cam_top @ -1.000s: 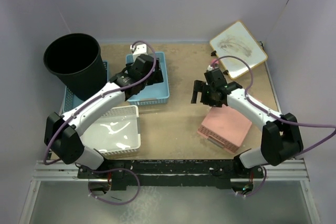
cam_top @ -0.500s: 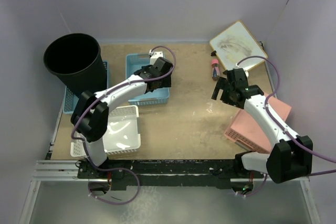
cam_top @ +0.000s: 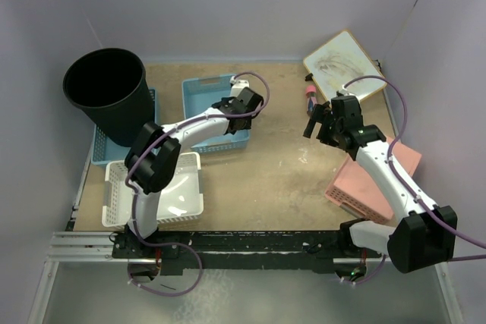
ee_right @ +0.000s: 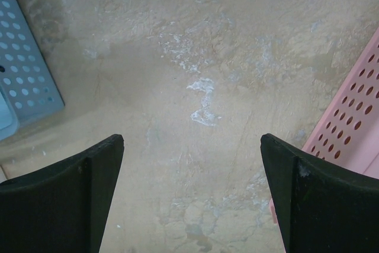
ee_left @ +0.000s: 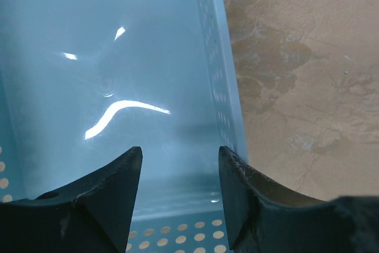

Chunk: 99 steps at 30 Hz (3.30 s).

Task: Turn the large container upside down

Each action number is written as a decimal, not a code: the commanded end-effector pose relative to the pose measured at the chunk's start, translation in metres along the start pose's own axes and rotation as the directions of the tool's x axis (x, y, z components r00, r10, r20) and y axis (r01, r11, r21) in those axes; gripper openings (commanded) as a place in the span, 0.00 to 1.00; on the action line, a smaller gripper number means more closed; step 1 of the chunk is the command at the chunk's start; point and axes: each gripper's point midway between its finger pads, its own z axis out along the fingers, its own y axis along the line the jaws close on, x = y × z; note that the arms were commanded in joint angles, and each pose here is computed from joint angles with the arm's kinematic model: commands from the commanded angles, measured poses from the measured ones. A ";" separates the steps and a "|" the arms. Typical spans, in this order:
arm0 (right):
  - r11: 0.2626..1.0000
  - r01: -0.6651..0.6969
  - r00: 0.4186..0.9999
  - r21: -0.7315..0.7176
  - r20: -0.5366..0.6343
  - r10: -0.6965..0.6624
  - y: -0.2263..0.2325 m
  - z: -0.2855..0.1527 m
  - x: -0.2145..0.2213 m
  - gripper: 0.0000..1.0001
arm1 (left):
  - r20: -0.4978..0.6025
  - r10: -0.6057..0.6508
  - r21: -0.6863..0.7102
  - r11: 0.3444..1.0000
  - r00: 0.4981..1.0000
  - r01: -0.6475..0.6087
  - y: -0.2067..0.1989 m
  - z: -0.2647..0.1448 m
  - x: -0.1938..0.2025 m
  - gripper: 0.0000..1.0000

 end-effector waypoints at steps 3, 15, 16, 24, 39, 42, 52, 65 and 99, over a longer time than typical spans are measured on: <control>0.998 0.018 0.999 -0.057 0.049 -0.016 0.012 -0.010 -0.014 1.00 | 0.147 -0.041 -0.006 0.999 0.988 0.042 -0.009 -0.038 -0.047 0.61; 0.997 0.017 0.999 -0.069 0.048 -0.013 0.012 -0.010 -0.009 1.00 | 0.256 -0.114 -0.003 0.993 0.960 0.119 -0.033 -0.049 -0.065 0.72; 0.998 0.016 0.999 -0.066 0.047 -0.013 0.011 -0.010 -0.009 1.00 | 0.250 -0.114 -0.008 0.993 0.962 0.119 -0.035 -0.044 -0.063 0.73; 0.998 0.031 0.999 -0.046 0.039 -0.029 0.004 -0.020 -0.006 1.00 | 0.167 -0.103 -0.034 0.993 0.981 0.110 -0.039 0.017 -0.045 0.54; 0.997 0.082 0.991 0.002 0.104 -0.081 -0.001 -0.033 -0.028 1.00 | 0.097 -0.242 0.369 0.910 0.965 0.191 -0.093 -0.065 -0.066 0.00; 0.989 0.112 0.980 0.097 0.155 -0.126 -0.012 -0.046 -0.056 1.00 | 0.050 -0.308 0.575 0.786 0.950 0.225 -0.117 -0.122 -0.093 0.00; 0.991 -0.055 0.935 0.125 0.354 0.007 -0.014 -0.096 -0.107 1.00 | -0.223 -0.472 0.923 0.181 0.853 0.341 -0.160 -0.250 -0.142 0.00; 0.991 -0.079 0.920 0.106 0.390 0.031 -0.023 -0.106 -0.097 1.00 | -0.664 -0.371 0.747 -0.386 0.650 0.542 -0.135 -0.240 -0.100 0.00; 0.953 0.183 0.975 -0.240 -0.082 -0.207 0.032 0.015 0.025 1.00 | -0.080 -0.240 0.241 0.937 0.968 0.252 0.060 -0.066 0.002 0.62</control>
